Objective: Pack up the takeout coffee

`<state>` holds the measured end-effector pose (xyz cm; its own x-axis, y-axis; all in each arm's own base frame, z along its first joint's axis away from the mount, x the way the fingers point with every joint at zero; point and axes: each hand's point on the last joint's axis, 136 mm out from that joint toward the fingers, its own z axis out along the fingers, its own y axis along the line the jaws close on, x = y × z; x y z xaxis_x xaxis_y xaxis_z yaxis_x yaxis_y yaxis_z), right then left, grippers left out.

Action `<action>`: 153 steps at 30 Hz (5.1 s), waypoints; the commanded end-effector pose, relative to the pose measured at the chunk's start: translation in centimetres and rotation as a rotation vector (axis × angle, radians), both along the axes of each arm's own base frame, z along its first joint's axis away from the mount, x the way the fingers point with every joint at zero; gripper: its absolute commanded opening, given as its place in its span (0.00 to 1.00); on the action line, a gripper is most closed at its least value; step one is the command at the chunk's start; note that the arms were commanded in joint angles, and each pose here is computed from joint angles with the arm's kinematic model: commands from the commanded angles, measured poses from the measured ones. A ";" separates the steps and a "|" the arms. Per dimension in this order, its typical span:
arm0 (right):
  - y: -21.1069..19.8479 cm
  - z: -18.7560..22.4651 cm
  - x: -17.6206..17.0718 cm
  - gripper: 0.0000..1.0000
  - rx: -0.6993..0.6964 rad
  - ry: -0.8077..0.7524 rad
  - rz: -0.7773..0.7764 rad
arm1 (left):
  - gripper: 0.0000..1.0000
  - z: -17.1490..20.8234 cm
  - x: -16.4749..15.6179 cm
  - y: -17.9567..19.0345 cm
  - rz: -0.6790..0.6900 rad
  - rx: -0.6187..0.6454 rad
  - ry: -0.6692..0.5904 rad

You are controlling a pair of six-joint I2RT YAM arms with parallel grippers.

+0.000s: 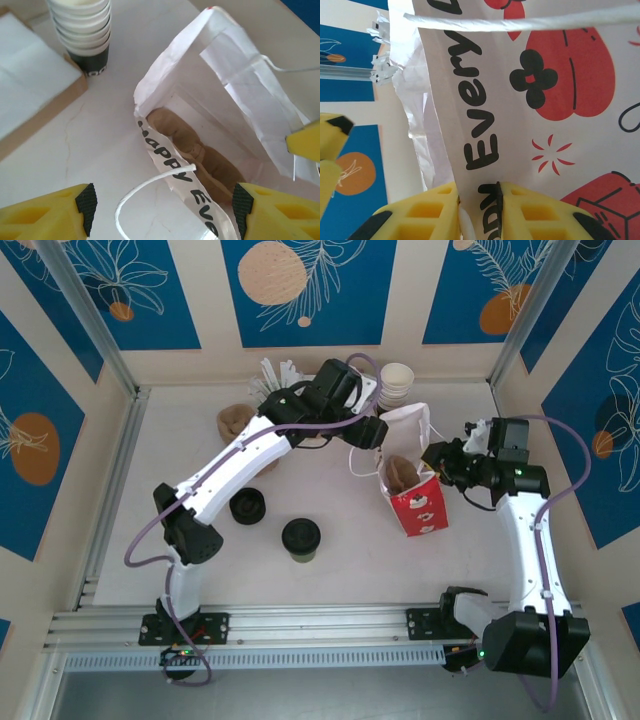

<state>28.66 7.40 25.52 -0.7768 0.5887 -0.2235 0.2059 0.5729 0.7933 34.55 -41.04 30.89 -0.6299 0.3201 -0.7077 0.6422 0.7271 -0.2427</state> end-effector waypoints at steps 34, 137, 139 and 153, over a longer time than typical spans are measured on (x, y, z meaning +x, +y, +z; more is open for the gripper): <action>0.1 8.1 -3.5 0.54 -0.024 -0.145 0.003 | 0.09 -3.7 0.2 0.8 0.178 0.070 0.113; 7.9 6.7 6.2 0.05 -0.872 -0.916 0.794 | 0.81 6.5 -6.2 14.4 0.079 0.009 -0.186; 8.0 6.6 5.8 0.05 -0.873 -0.926 0.775 | 0.81 6.5 -6.3 14.5 0.082 0.006 -0.186; 7.9 4.5 6.4 0.06 -0.760 -0.616 0.634 | 0.71 6.3 -7.0 11.0 0.034 -0.112 -0.073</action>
<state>34.88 15.56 29.85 -0.4317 -0.3858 -0.8154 -0.6601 0.7512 -0.0060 27.72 -28.48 36.31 -0.5715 0.2521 -0.7809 0.6229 0.7528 -0.2128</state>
